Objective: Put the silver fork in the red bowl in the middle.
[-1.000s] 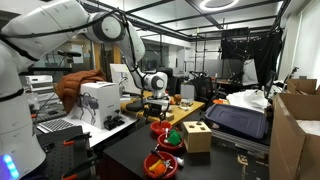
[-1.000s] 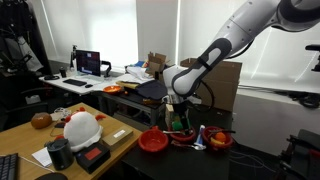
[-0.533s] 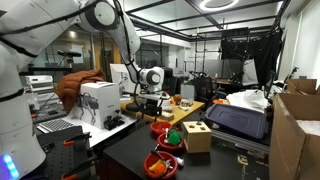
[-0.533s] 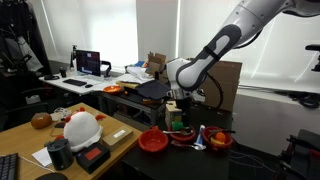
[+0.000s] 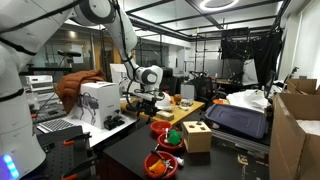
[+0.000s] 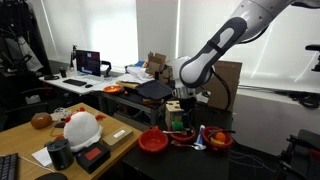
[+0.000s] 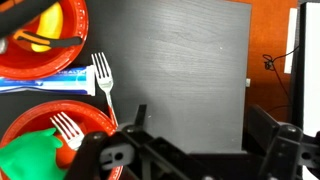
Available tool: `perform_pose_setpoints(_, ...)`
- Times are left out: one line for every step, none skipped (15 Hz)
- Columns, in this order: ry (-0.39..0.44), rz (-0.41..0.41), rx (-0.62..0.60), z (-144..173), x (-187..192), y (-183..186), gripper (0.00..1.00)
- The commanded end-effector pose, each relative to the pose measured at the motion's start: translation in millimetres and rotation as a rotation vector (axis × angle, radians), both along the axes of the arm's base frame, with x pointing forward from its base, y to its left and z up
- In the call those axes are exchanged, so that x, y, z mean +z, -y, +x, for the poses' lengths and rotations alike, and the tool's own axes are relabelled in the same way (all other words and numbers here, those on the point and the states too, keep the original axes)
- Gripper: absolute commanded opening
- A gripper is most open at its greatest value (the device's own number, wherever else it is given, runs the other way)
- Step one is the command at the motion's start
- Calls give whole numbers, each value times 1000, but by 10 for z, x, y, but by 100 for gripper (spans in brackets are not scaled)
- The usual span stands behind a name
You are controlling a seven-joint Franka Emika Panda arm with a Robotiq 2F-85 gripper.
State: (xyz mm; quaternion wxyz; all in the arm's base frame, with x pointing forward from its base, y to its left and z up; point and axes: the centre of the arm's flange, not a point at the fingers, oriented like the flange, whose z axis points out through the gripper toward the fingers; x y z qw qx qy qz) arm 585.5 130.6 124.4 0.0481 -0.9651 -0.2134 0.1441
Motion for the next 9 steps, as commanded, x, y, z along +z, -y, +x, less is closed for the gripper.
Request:
perform_pose_setpoints(18, 18, -92, -146, 99, 69, 100)
perform_pose_setpoints(27, 16, -111, -163, 123, 67, 100)
perform_pose_setpoints(38, -7, -130, -190, 157, 58, 100)
perform_pose_setpoints(75, -27, -148, -210, 194, 55, 100)
perform_pose_setpoints(112, -42, -177, -232, 251, 39, 100)
perform_pose_setpoints(149, -54, -199, -249, 299, 22, 100)
perform_pose_setpoints(186, -70, -223, -278, 353, -10, 100)
perform_pose_setpoints(217, -85, -244, -304, 400, -37, 100)
perform_pose_setpoints(239, -102, -261, -334, 442, -68, 100)
